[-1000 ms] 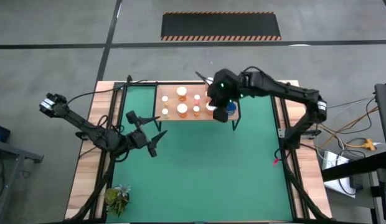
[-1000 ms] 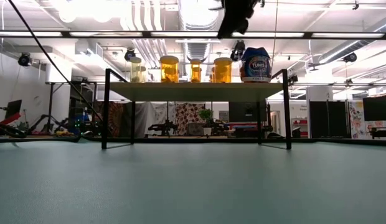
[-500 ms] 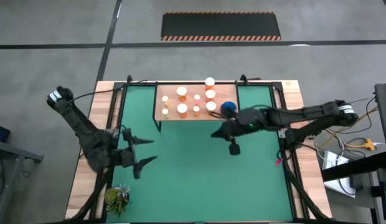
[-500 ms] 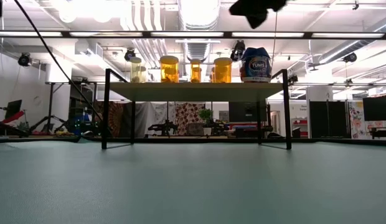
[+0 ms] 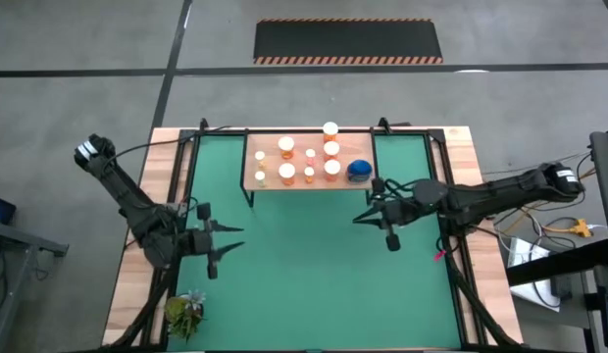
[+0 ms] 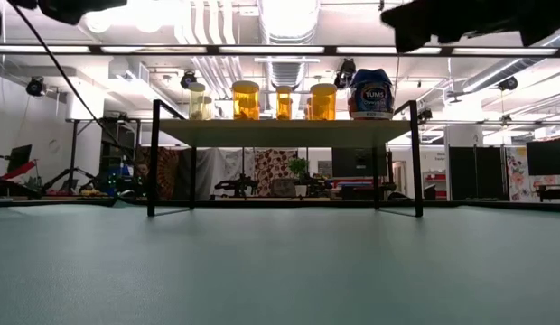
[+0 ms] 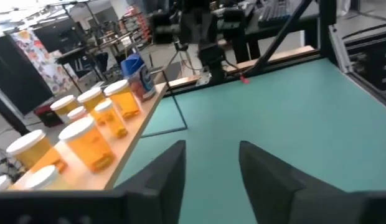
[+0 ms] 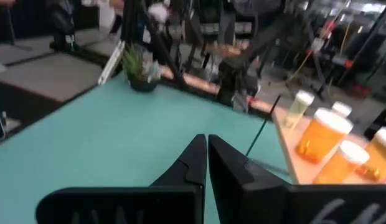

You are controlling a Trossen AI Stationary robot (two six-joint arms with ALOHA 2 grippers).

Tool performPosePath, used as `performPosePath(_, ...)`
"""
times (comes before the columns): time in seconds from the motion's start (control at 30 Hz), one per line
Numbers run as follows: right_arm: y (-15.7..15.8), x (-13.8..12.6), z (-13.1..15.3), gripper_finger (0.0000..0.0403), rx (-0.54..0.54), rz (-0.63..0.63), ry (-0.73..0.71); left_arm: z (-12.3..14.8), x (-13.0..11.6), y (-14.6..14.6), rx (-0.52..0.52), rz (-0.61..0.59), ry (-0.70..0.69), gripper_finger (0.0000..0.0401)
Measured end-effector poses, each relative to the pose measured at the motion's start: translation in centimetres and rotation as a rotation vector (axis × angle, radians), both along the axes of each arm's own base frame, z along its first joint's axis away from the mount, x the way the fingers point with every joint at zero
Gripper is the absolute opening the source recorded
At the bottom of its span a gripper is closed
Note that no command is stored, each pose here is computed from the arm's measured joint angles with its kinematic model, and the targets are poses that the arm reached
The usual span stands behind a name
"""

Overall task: Pick and place medicine bottles onto shelf by color
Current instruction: Return to Home Position

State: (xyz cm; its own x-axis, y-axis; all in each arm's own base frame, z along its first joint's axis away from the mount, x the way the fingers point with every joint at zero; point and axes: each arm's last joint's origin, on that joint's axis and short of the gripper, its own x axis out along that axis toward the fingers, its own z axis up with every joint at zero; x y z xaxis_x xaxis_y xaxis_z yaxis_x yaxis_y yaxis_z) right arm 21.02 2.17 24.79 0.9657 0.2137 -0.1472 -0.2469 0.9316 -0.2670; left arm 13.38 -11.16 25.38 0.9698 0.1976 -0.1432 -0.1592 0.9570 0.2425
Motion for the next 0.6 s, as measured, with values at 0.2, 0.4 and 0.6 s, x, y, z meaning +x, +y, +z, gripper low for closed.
performPosePath(0.2, -0.1, -1.7, 0.3, 0.0009, -0.007, 0.003, -0.07, 0.0, -1.0, 1.5, -0.041, 0.014, -0.04, 0.0074)
performPosePath(0.4, -0.2, -3.6, 0.0, 0.0009, -0.018, 0.037, -0.13, -1.2, -2.3, 3.0, -0.046, 0.018, -0.061, 0.0034)
performPosePath(0.6, -0.4, -5.4, -0.6, 0.0009, -0.013, 0.035, -0.199, -2.4, -3.3, 4.0, -0.081, 0.023, -0.1, 0.001)
